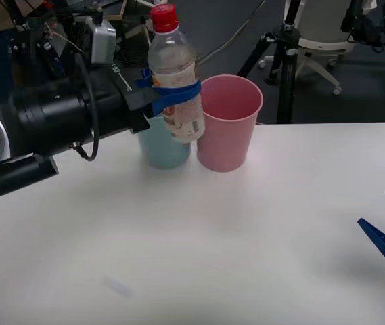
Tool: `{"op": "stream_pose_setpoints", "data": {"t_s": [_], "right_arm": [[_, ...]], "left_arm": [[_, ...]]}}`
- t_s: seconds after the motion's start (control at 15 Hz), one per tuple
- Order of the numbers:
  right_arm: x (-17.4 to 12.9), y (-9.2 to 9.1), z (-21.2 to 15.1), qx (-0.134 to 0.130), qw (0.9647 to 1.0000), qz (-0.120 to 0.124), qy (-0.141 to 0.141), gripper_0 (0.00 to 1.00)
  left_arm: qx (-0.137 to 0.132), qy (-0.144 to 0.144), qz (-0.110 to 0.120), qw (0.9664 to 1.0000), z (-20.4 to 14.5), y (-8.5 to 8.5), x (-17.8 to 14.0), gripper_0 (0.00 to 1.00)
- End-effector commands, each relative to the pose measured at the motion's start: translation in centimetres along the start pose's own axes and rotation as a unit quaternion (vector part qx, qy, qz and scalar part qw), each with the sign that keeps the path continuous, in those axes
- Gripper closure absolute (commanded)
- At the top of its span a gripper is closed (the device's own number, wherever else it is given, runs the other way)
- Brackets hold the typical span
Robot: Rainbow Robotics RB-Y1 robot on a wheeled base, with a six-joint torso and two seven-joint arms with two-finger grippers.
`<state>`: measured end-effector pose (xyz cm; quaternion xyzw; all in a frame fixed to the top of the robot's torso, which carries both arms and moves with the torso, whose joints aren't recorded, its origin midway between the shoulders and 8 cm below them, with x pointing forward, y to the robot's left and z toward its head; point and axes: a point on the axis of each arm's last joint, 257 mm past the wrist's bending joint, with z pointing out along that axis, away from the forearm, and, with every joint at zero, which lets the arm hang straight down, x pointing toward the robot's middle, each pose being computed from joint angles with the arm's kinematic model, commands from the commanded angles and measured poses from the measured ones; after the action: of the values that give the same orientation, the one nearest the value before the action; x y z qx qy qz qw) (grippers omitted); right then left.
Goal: Grasp the object on the table and drop it into the matching bin: aluminum can to the light blue bin, PET bottle to the pink bin.
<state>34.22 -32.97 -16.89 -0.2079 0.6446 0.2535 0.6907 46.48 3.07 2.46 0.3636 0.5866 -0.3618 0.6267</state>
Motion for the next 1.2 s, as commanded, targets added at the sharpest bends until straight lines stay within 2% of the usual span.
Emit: {"op": "stream_pose_setpoints", "data": {"t_s": [0.07, 0.4, 0.73, 1.0, 1.2], "right_arm": [[0.0, 0.0, 0.0, 0.000, 1.0000, 0.000, 0.000, 0.00], [0.0, 0.0, 0.0, 0.000, 1.0000, 0.000, 0.000, 0.00], [0.0, 0.0, 0.0, 0.000, 1.0000, 0.000, 0.000, 0.00], [0.0, 0.0, 0.0, 0.000, 1.0000, 0.000, 0.000, 0.00], [0.0, 0.0, 0.0, 0.000, 1.0000, 0.000, 0.000, 0.00]], "left_arm": [[-0.005, -0.007, -0.011, 0.9999, 3.2, 2.2, -0.9, 1.00], [-0.032, -0.003, -0.026, 0.9992, 10.1, 6.3, -1.0, 1.00], [-0.061, 0.015, -0.037, 0.9973, 14.8, 9.0, -0.2, 1.00], [-0.072, 0.035, -0.042, 0.9959, 17.3, 9.6, 1.3, 1.00], [-0.071, 0.046, -0.038, 0.9957, 17.7, 9.3, 2.2, 1.00]]}}
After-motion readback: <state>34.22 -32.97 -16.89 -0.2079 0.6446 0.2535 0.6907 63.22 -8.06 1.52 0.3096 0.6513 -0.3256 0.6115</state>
